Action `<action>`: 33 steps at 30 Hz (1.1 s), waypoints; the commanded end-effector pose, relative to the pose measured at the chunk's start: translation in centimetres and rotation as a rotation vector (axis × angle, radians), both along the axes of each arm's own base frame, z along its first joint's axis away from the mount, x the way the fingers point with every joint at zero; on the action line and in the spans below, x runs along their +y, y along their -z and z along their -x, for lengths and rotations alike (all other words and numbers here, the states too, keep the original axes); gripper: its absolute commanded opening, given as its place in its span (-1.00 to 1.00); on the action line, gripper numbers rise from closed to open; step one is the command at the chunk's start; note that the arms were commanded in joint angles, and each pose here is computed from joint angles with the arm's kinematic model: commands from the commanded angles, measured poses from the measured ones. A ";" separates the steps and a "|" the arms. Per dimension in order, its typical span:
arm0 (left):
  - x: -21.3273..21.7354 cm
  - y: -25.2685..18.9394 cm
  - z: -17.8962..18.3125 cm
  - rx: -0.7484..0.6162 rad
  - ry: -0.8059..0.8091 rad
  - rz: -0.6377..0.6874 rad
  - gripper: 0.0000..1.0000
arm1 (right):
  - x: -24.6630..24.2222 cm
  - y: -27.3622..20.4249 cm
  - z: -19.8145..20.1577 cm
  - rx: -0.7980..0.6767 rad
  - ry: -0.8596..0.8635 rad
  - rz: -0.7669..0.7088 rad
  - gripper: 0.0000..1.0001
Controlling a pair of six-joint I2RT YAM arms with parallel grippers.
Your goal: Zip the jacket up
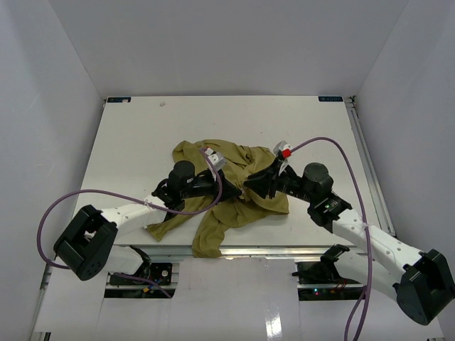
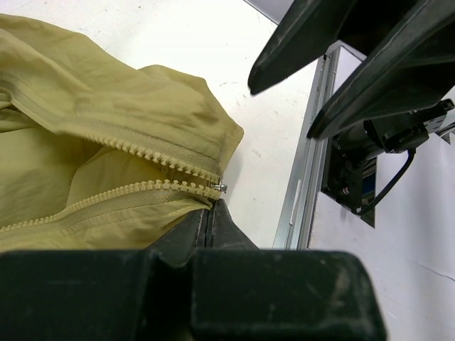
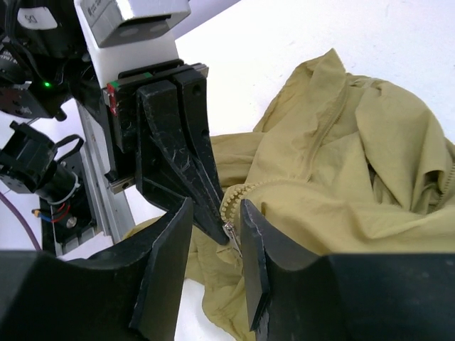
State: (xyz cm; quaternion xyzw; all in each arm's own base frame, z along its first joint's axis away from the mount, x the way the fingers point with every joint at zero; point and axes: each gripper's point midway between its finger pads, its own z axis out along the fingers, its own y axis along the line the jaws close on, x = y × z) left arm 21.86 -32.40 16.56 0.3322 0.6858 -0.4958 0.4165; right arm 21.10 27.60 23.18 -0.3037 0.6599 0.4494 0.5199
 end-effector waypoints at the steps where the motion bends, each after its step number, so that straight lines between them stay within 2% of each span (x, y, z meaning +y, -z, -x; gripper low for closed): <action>1: -0.4 -1.8 -0.3 -0.021 0.001 0.038 -1.00 | -2.1 0.7 -1.1 0.045 0.158 0.028 -0.22; 5: -0.5 -1.6 -0.3 -0.016 0.009 0.042 -1.00 | -2.9 0.7 -1.0 0.060 0.201 0.039 -0.30; 15: -0.6 -1.7 -0.1 -0.012 0.022 0.049 -1.00 | -1.2 2.8 0.7 0.064 0.073 0.089 -0.37; 26: -0.7 -1.6 0.2 -0.008 0.036 0.057 -1.00 | 0.2 3.9 1.4 0.023 -0.008 0.124 -0.29; 33: -0.6 -1.6 0.2 -0.009 0.035 0.059 -1.00 | 0.4 4.2 0.5 0.002 0.009 0.143 -0.25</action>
